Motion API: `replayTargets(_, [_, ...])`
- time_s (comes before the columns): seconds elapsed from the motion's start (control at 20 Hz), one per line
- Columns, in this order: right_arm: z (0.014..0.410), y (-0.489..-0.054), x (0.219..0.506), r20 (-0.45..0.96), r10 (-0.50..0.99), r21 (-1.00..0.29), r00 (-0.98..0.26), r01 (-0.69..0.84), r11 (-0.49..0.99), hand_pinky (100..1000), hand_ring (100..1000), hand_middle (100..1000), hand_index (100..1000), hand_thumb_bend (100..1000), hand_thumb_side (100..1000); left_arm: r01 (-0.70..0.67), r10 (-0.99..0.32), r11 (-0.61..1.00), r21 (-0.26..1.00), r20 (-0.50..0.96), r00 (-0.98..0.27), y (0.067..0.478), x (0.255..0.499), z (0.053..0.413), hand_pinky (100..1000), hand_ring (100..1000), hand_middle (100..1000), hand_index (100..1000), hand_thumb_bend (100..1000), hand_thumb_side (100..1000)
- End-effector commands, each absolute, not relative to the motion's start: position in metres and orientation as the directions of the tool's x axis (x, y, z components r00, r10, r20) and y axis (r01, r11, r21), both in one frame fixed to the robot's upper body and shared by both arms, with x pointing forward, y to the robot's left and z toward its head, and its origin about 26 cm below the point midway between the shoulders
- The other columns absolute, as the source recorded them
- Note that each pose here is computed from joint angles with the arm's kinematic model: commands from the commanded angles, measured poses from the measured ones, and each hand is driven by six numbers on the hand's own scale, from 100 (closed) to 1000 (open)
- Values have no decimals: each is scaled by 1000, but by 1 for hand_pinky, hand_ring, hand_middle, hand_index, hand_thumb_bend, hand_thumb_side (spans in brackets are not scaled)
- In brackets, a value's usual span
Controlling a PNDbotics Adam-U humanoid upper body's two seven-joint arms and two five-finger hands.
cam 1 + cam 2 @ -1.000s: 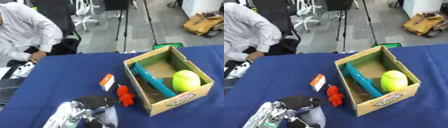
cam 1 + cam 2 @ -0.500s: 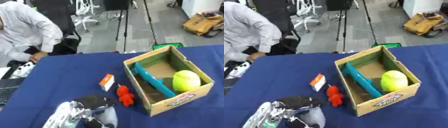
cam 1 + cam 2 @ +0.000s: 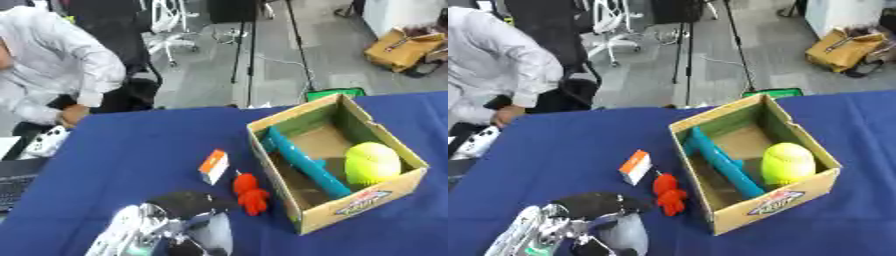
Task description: Pick up objects on the table and place them in the box.
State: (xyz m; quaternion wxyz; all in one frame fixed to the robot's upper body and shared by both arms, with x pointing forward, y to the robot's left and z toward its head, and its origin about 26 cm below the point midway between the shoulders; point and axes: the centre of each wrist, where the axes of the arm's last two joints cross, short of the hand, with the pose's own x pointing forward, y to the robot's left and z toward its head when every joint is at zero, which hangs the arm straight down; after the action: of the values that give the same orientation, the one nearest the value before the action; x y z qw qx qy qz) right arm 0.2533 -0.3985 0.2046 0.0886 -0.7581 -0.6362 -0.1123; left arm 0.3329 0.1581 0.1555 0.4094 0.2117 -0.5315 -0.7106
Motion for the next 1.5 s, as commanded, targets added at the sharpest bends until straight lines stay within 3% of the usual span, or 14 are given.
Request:
replayTargets(0.05, [215,-400,251,258,952,35,164,983,-179,839,828,689,703,100,773,308,-814,-87,947,110,-570,160,331,166,100,399,738,1000,167,172])
replayTargets(1.5, [217,-402,251,251,953,38,168,982,-183,839,827,690,698,100,757,222,-794,-82,972,71,-604,154,330,201,100,302,628,1000,120,167])
